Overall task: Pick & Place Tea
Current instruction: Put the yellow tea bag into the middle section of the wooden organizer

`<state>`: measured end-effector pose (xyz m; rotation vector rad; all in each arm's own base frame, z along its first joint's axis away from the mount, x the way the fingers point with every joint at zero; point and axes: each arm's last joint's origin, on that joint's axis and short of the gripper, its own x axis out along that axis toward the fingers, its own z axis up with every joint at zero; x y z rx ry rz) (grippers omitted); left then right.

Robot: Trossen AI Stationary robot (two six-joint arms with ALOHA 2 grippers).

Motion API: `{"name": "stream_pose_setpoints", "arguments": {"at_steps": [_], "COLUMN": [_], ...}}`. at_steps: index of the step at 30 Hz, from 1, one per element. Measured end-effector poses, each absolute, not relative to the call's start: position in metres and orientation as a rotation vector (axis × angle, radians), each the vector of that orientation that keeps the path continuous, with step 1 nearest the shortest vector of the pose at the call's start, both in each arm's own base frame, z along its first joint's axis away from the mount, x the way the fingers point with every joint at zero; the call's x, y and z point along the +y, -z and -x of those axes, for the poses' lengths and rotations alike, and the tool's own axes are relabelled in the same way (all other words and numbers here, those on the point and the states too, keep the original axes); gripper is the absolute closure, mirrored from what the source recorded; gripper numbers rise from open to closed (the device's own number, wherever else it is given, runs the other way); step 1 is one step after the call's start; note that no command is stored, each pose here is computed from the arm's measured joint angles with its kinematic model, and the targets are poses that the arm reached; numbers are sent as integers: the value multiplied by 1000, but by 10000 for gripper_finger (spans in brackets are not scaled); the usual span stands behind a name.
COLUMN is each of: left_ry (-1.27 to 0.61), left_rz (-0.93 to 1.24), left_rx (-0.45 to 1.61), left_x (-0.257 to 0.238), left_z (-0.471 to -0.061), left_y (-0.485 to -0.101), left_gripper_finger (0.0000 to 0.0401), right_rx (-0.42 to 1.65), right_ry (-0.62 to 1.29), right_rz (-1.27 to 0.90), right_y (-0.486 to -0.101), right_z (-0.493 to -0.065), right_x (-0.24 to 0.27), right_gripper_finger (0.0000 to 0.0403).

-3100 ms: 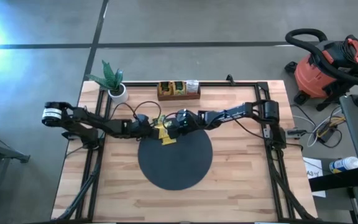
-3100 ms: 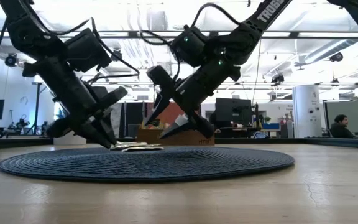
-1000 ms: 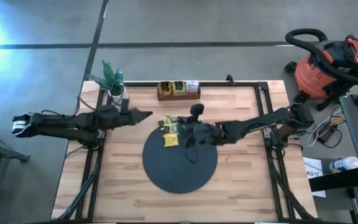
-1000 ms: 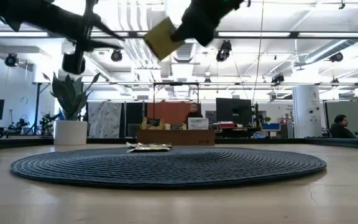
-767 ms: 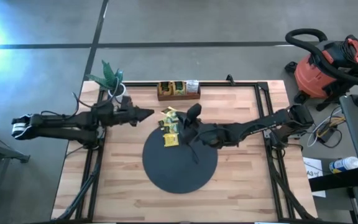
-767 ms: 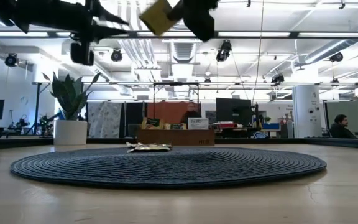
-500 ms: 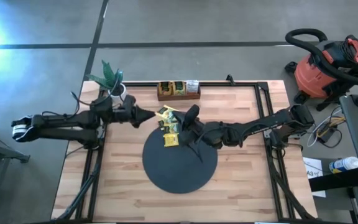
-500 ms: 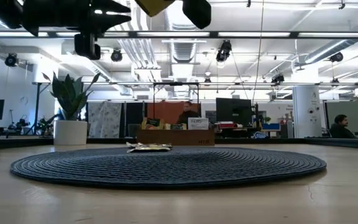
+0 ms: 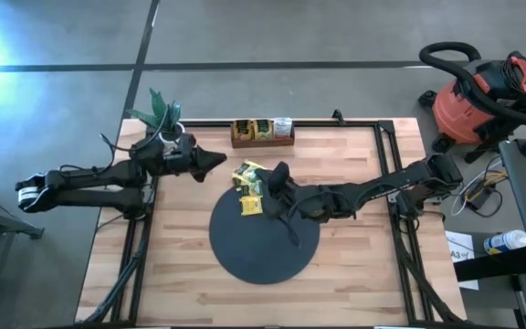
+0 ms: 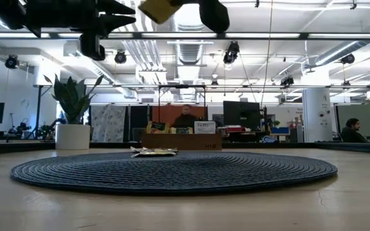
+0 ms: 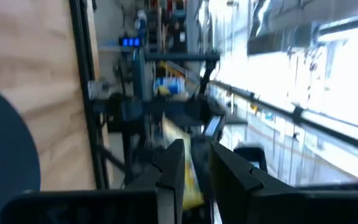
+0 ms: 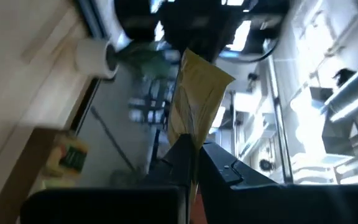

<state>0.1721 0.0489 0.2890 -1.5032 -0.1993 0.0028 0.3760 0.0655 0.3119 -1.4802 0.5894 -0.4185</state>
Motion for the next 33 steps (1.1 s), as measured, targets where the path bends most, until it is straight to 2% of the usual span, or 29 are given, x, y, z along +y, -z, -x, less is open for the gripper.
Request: {"name": "stream_pose_setpoints", "arguments": {"at_steps": [5, 17, 33], "left_ry": [34, 55, 196], "left_rz": [1526, 1573, 1556], "left_rx": [-118, -37, -78], "left_x": [45, 44, 47], "left_z": [-174, -185, -207], "left_y": [-286, -277, -276], "left_gripper_finger": [333, 333, 333], "right_rx": [658, 583, 571], "right_ry": [482, 384, 368], "right_rz": [1482, 1538, 1540], "right_y": [-312, -314, -314], "right_z": [-374, -374, -374], "right_x": [60, 67, 67], "right_gripper_finger": [390, 390, 390]}}
